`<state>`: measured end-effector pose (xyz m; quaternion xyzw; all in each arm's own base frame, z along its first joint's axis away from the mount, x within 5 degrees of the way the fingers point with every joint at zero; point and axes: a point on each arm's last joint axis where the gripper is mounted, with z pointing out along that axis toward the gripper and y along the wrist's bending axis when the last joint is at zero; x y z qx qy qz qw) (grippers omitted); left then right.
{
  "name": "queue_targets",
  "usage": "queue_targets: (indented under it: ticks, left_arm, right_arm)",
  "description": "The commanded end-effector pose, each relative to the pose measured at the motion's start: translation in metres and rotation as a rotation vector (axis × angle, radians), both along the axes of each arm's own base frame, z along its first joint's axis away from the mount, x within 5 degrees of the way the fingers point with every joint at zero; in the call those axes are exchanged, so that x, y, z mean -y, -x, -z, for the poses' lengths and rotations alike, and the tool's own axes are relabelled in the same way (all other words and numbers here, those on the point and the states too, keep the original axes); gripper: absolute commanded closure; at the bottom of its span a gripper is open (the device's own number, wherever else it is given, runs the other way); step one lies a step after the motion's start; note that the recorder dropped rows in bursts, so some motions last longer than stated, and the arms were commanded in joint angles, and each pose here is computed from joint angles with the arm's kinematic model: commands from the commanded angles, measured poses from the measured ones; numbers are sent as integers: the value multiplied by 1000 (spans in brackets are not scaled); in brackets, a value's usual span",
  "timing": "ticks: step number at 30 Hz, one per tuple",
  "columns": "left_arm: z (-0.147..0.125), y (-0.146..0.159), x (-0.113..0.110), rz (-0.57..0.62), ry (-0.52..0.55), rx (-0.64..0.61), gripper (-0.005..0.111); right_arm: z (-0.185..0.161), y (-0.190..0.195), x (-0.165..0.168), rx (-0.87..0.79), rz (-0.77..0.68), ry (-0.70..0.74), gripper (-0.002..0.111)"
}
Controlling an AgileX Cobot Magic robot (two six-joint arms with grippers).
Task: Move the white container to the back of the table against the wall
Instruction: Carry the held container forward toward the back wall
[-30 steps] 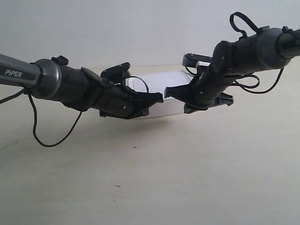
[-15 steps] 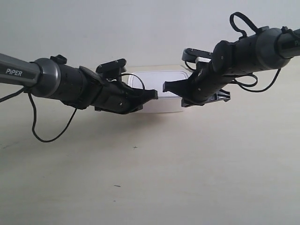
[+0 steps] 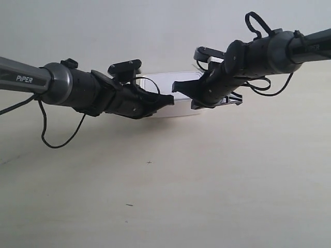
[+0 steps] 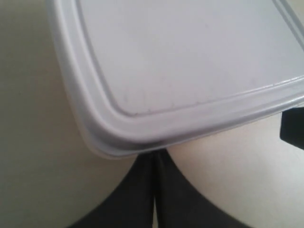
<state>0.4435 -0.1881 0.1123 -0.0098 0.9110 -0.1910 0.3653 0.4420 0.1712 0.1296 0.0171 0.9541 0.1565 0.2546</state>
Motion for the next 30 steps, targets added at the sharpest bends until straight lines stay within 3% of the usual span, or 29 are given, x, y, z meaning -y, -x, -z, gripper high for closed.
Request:
queue_targets:
  ticks: [1, 7, 23, 30]
  left_arm:
    - [-1, -9, -5, -13, -8, 23, 107]
    - [1, -18, -21, -50, -9, 24, 107]
    - [7, -35, -16, -41, -14, 61, 107]
    - [4, -41, -24, -67, -22, 82, 107]
  right_arm:
    - [5, -12, -3, 1, -10, 2, 108]
    - [3, -24, -9, 31, -11, -25, 108]
    - [7, -36, -14, 55, -17, -38, 108]
    - [6, -37, -14, 84, -48, -18, 108]
